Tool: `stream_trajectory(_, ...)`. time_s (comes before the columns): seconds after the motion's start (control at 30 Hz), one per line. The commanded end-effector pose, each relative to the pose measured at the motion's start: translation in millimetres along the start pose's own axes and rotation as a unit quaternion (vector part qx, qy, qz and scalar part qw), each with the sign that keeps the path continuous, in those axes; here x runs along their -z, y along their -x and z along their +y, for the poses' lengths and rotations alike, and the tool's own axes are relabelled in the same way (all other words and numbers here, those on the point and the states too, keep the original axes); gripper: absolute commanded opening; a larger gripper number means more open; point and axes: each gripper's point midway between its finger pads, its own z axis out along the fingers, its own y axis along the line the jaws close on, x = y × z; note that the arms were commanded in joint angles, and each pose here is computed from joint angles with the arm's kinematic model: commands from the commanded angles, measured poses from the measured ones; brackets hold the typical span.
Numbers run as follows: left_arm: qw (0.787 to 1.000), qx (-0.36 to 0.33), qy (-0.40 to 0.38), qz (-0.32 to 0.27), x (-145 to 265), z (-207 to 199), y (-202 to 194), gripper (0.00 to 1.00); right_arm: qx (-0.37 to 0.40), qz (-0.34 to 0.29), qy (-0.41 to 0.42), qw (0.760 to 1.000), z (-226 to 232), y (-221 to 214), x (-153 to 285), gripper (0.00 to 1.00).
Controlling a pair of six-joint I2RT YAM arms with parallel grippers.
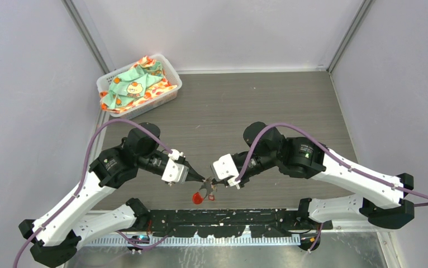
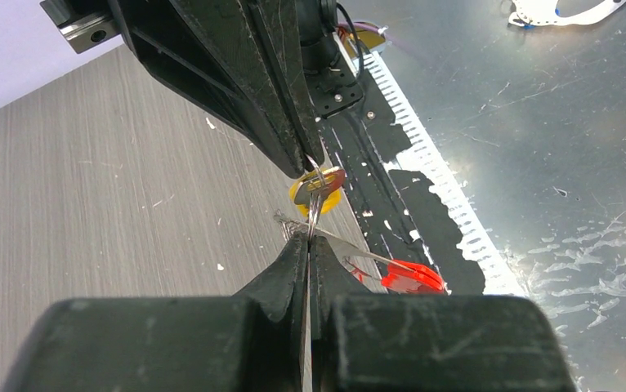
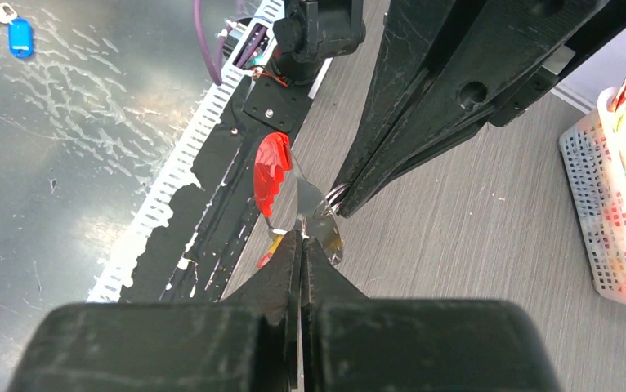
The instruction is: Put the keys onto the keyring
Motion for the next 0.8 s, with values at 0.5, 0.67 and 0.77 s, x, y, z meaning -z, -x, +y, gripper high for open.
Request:
stream_trajectory(0.5, 1.000, -0.021, 0.012, -0.005, -0.6, 9.2, 5.8, 0.00, 0.037, -0.029, -0.002, 0.999, -7.7, 26.3, 3.9, 0.01)
stream_trajectory(0.67, 1.000, -0.019, 0.013, -0.004, -0.9, 9.9, 5.6, 0.00, 0.038, -0.031, -0.002, 0.999, -8.3, 27.3, 3.1, 0.01)
stream_trajectory(0.77, 1.000, -0.020, 0.013, -0.004, -0.8, 9.7, 5.6, 0.00, 0.037, -0.030, -0.003, 0.999, -9.0, 26.7, 2.3, 0.01)
